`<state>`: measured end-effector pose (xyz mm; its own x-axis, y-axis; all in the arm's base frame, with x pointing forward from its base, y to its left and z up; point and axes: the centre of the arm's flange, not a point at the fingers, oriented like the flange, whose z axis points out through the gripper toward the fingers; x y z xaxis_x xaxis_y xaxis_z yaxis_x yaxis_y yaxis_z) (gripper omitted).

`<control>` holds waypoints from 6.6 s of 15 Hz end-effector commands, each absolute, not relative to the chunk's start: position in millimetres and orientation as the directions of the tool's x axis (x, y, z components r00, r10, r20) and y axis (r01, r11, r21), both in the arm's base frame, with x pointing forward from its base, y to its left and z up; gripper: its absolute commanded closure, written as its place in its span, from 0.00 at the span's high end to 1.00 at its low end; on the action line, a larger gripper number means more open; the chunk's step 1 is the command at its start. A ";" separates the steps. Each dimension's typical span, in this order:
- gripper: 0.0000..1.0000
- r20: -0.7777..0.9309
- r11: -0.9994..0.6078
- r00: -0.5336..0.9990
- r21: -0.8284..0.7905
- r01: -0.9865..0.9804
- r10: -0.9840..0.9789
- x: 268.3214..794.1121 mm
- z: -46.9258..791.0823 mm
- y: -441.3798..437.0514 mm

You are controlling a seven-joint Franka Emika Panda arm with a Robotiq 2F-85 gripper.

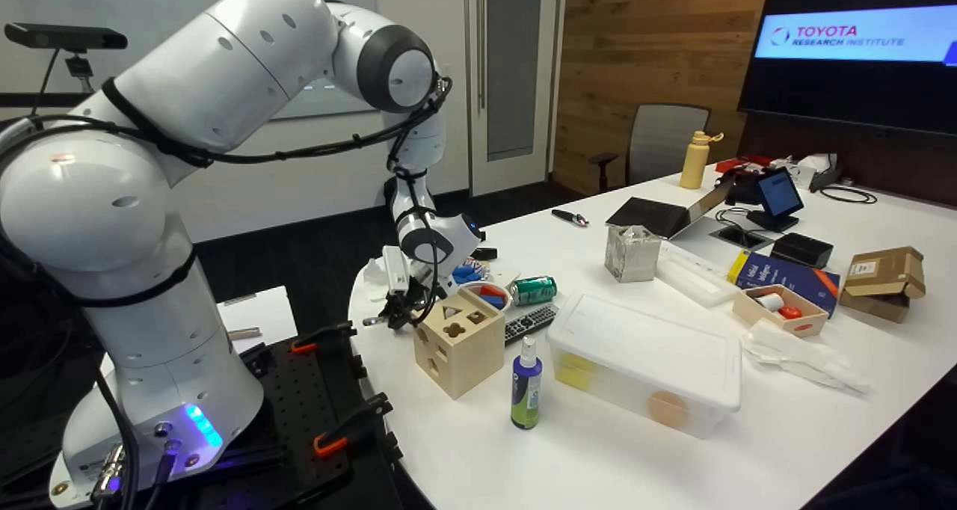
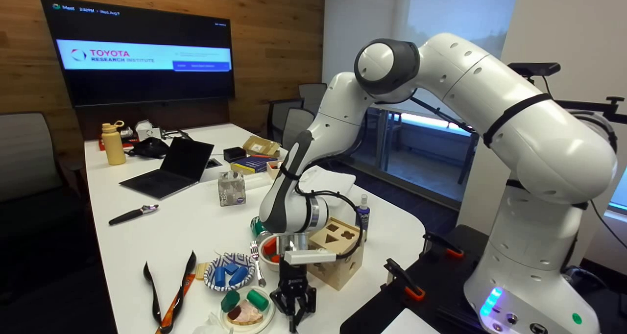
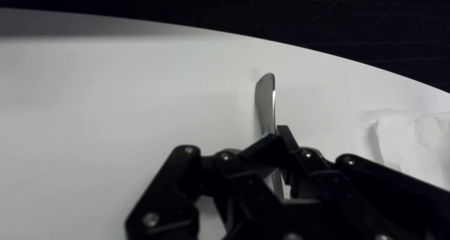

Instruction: Use the spoon to stir the contents in the mug

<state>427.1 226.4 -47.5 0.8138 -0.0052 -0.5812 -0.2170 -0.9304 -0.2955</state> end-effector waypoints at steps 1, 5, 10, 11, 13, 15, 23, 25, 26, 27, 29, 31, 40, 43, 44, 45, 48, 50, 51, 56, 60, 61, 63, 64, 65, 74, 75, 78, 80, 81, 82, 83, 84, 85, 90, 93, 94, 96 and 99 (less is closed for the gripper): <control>0.01 -0.611 -0.933 0.791 -0.273 -0.236 -0.021 432.7 -53.6 227.0; 0.15 -0.621 -0.931 0.784 -0.271 -0.243 -0.024 430.7 -55.5 226.7; 0.59 -0.618 -0.933 0.785 -0.262 -0.246 -0.033 430.9 -47.2 227.5; 0.67 -0.617 -0.933 0.786 -0.262 -0.246 -0.034 430.6 -45.7 227.1; 0.83 -0.611 -0.933 0.791 -0.270 -0.238 -0.025 430.3 -42.2 229.4; 0.98 -0.601 -0.927 0.799 -0.298 -0.227 -0.002 430.9 -37.3 233.4; 1.00 -0.553 -0.927 0.831 -0.336 -0.164 0.054 431.5 5.2 268.2; 1.00 -0.552 -0.936 0.833 -0.311 -0.168 0.034 430.9 10.8 268.8; 1.00 -0.553 -0.943 0.833 -0.285 -0.174 0.014 430.1 10.2 265.6; 1.00 -0.556 -0.949 0.831 -0.257 -0.184 -0.011 429.3 9.7 263.2; 1.00 -0.560 -0.963 0.827 -0.187 -0.194 -0.057 428.3 4.6 257.6; 1.00 -0.560 -0.975 0.822 -0.110 -0.194 -0.101 427.1 -4.7 252.0; 1.00 -0.557 -0.981 0.821 -0.054 -0.184 -0.123 423.4 -28.8 239.5; 0.83 -0.572 -0.981 0.811 -0.057 -0.187 -0.121 421.8 -38.6 232.9; 0.74 -0.576 -0.981 0.809 -0.058 -0.188 -0.120 421.3 -43.0 230.9; 0.68 -0.580 -0.980 0.805 -0.056 -0.189 -0.122 420.4 -46.1 229.4; 0.43 -0.590 -0.980 0.798 -0.052 -0.192 -0.125 420.3 -50.4 225.0; 0.31 -0.593 -0.979 0.796 -0.056 -0.195 -0.125 422.1 -49.4 226.3; 0.22 -0.592 -0.979 0.797 -0.058 -0.194 -0.123 423.0 -48.7 228.1; 0.02 -0.596 -0.980 0.793 -0.053 -0.193 -0.124 424.6 -48.5 227.5; 0.03 -0.601 -0.980 0.790 -0.054 -0.193 -0.122 424.5 -49.1 228.2; 0.03 -0.602 -0.980 0.789 -0.054 -0.193 -0.122 424.1 -48.8 229.0; 0.03 -0.602 -0.980 0.790 -0.059 -0.191 -0.118 424.0 -48.3 229.6; 0.03 -0.600 -0.980 0.792 -0.063 -0.190 -0.115 424.3 -46.9 229.6; 0.03 -0.596 -0.980 0.795 -0.070 -0.188 -0.110 424.8 -42.6 231.2; 0.03 -0.541 -0.980 0.838 -0.120 -0.156 -0.067 437.3 36.3 241.7; 0.03 -0.532 -0.981 0.844 -0.120 -0.153 -0.066 442.4 49.0 239.8; 0.03 -0.538 -0.981 0.841 -0.129 -0.146 -0.054 462.2 80.5 231.8; 0.03 -0.564 -0.979 0.825 -0.144 -0.147 -0.041 477.2 94.5 222.6; 0.03 -0.583 -0.975 0.812 -0.164 -0.150 -0.027 485.6 95.3 214.2; 0.03 -0.600 -0.971 0.800 -0.186 -0.149 -0.008 493.6 94.1 206.4; 0.03 -0.618 -0.968 0.786 -0.204 -0.145 0.012 501.6 87.5 198.0; 0.03 -0.632 -0.966 0.774 -0.219 -0.140 0.031 508.4 82.8 191.2; 0.03 -0.650 -0.964 0.758 -0.233 -0.130 0.055 514.8 74.5 184.1; 0.03 -0.719 -0.951 0.677 -0.295 -0.090 0.159 542.3 29.3 165.9; 0.03 -0.745 -0.955 0.645 -0.285 -0.076 0.171 557.7 7.2 167.4; 0.03 -0.755 -0.957 0.631 -0.284 -0.068 0.179 563.6 9.8 170.5; 0.03 -0.763 -0.959 0.619 -0.277 -0.056 0.185 573.8 11.4 172.9; 0.03 -0.776 -0.963 0.603 -0.265 -0.043 0.186 585.4 6.2 177.0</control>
